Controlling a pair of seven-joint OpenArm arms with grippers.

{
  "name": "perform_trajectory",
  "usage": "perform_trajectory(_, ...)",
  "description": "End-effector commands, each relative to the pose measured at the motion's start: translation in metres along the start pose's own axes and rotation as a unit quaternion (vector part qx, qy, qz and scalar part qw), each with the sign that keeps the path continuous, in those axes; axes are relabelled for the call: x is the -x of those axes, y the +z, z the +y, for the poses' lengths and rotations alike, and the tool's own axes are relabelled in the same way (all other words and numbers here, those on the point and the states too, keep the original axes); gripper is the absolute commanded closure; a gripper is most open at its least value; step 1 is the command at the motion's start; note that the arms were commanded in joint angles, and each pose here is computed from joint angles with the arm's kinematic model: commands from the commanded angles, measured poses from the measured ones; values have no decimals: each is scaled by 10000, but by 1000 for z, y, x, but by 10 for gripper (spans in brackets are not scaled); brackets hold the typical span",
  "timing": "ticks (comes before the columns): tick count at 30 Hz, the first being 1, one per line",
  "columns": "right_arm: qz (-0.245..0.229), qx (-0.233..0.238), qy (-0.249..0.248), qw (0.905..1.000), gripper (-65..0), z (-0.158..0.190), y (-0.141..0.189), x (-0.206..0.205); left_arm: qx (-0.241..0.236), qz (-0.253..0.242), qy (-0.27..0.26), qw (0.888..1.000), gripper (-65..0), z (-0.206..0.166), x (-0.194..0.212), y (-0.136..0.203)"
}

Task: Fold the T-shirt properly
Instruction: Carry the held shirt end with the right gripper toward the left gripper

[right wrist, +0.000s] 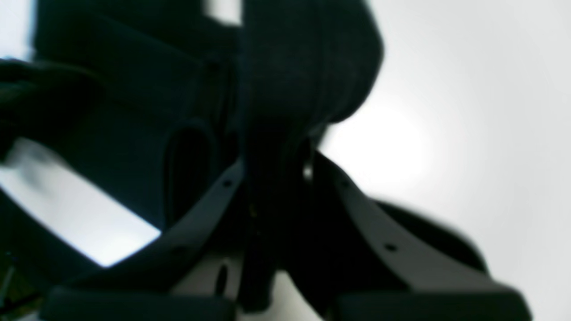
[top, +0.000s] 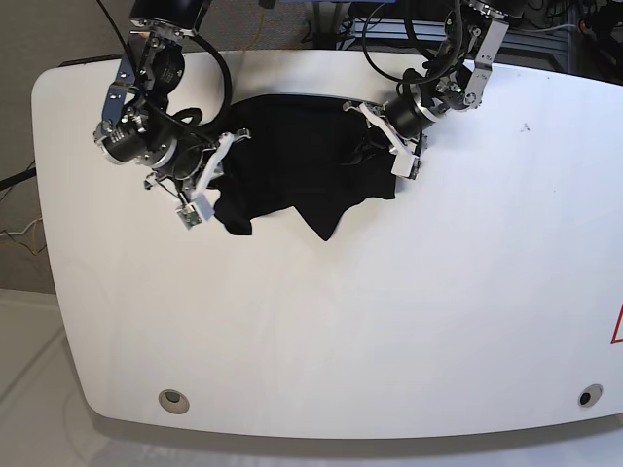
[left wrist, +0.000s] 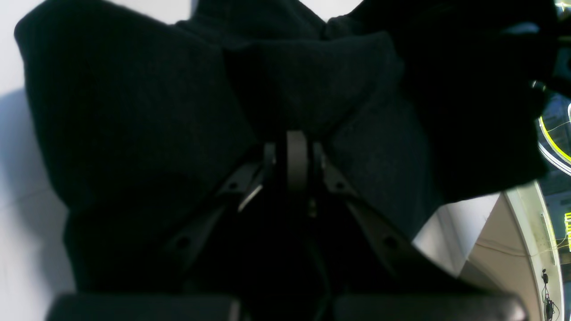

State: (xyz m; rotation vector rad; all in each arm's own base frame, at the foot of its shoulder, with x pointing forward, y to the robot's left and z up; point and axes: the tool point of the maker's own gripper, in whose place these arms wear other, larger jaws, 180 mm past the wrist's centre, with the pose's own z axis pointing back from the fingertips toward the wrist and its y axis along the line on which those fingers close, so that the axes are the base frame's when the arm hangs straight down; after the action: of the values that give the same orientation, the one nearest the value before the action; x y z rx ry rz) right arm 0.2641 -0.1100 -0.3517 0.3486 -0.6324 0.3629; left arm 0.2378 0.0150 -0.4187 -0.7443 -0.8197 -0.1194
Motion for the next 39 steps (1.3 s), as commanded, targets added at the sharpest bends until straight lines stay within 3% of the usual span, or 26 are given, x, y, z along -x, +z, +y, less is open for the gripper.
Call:
perform_trajectory(1,-341,-220,239,9989,0,24,2,-26,-172,267,-88,9995,-19,8,11,3)
perform_trajectory(18,-432,-918,266,9945,0,85,-15,-41,-176,273,-84,9994,-19,8,12,3)
perform_trajectory(30,-485,-1530,640,9850,0,138,-22,-53,-175,267,-89,9995,-19,8,11,3)
perform_trajectory(39,-479,-1655,708,9825,0,149,-23,-55,-175,267,-89,9995,-19,8,11,3)
